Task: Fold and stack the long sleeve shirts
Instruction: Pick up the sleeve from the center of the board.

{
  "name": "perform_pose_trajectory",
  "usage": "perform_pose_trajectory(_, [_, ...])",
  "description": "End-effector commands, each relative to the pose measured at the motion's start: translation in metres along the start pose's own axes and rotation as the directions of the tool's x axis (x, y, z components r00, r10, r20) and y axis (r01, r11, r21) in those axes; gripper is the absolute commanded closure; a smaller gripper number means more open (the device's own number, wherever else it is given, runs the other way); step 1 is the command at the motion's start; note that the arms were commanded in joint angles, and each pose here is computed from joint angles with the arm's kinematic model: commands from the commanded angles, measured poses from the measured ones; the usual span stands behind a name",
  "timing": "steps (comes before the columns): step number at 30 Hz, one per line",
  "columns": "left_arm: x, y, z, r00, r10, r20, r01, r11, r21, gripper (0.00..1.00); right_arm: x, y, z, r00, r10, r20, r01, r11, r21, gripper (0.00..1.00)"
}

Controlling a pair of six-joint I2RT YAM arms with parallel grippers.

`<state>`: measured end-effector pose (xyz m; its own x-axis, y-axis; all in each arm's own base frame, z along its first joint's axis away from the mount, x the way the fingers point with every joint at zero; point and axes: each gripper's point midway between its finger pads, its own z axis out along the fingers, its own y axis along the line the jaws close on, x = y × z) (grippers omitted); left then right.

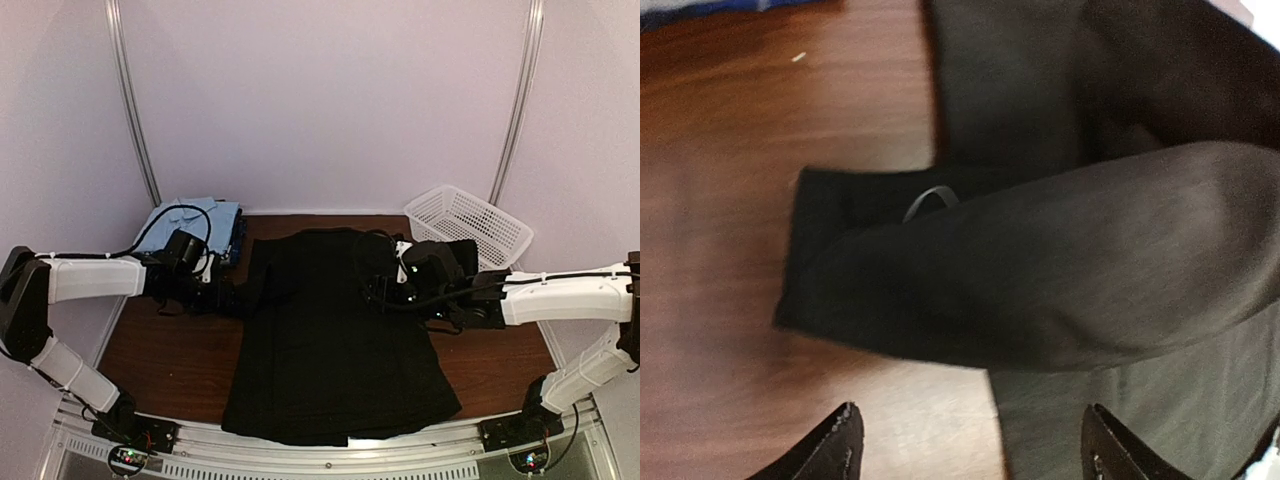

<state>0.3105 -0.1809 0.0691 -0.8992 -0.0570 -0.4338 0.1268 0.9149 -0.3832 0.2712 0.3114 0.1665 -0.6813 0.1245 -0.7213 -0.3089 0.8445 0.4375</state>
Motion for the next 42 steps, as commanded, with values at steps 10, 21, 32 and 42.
perform_pose_trajectory(10, [-0.010,0.017,-0.008,0.959,-0.220,0.179,0.216,0.976,0.040,0.29,0.002,0.003,-0.002,1.000,-0.014,0.002,0.014,1.000,-0.020,0.36])
perform_pose_trajectory(21, [-0.024,0.024,0.035,0.948,-0.286,0.143,0.284,0.958,0.035,0.41,0.007,-0.002,-0.009,1.000,0.001,0.004,-0.001,1.000,-0.019,0.36])
perform_pose_trajectory(32, [-0.038,0.002,0.015,0.977,-0.181,0.112,0.175,0.983,0.061,1.00,0.003,0.000,-0.009,1.000,0.000,0.014,0.000,1.000,-0.021,0.36])
perform_pose_trajectory(42, [-0.016,-0.073,-0.038,0.992,-0.123,0.019,0.114,0.957,0.266,1.00,-0.002,0.006,-0.004,1.000,-0.024,0.020,0.024,0.999,-0.023,0.36])
